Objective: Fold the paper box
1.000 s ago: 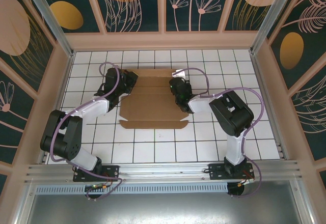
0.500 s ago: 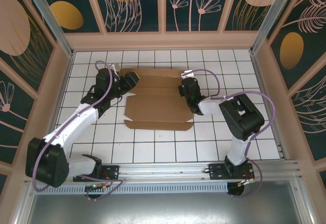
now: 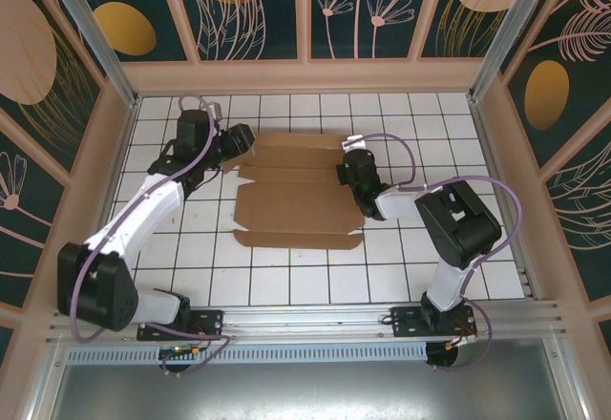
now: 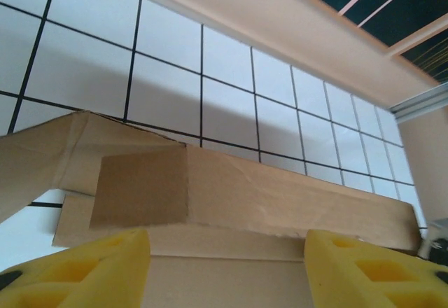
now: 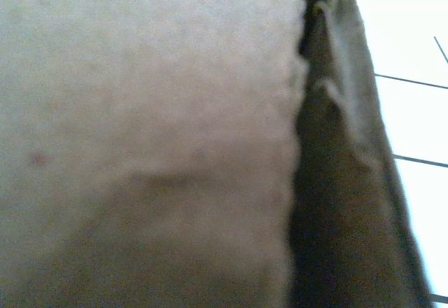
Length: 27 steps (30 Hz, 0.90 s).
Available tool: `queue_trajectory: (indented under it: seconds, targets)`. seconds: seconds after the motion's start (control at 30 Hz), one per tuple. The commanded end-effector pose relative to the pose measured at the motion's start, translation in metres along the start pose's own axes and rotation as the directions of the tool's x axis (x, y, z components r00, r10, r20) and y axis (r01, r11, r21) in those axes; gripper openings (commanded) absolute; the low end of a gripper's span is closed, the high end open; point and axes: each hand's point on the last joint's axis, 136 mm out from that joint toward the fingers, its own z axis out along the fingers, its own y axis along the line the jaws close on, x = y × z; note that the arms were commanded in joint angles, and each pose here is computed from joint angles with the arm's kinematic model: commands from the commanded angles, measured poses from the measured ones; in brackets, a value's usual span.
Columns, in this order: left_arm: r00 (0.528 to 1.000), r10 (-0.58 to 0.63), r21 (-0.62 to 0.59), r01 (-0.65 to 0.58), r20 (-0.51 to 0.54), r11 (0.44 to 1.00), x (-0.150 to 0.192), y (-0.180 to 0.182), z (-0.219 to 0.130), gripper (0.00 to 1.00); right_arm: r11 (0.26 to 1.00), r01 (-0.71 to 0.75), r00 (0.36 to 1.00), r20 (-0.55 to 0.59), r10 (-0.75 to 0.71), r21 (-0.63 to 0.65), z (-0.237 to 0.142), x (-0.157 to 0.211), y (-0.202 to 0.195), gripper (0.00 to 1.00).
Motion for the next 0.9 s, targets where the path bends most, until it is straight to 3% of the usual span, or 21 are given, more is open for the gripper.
queue_trajectory:
  seconds: [0.0, 0.17, 0.33, 0.5, 0.63, 0.87]
  targets:
    - [0.999, 0.045, 0.013, -0.045, -0.004, 0.999, -0.010, -0.006, 0.015, 0.58, 0.999, 0.030, 0.999, -0.018, -0.031, -0.020, -0.008, 0.008, -0.001, 0.00]
    - [0.999, 0.030, 0.004, -0.030, -0.044, 1.000, 0.000, 0.002, 0.036, 0.54, 0.999, 0.014, 1.000, -0.025, -0.015, -0.037, -0.008, 0.012, -0.002, 0.00]
    - [0.997, -0.008, 0.062, 0.013, -0.079, 0.998, 0.011, 0.006, 0.044, 0.42, 0.999, 0.011, 0.999, -0.034, -0.012, -0.044, -0.006, 0.016, -0.002, 0.00]
    - [0.992, -0.055, 0.083, 0.065, -0.109, 0.994, 0.022, 0.012, 0.047, 0.46, 0.997, -0.014, 0.999, -0.036, 0.011, -0.072, -0.006, 0.017, 0.003, 0.00]
    - [0.992, -0.060, 0.030, 0.064, -0.112, 0.998, 0.027, 0.026, 0.050, 0.51, 0.997, -0.017, 0.999, -0.036, 0.014, -0.075, -0.005, 0.016, 0.004, 0.00]
    - [0.979, -0.137, 0.162, 0.161, -0.150, 0.974, 0.041, 0.015, 0.056, 0.33, 0.995, -0.039, 0.999, -0.035, 0.036, -0.095, -0.005, 0.012, 0.008, 0.00]
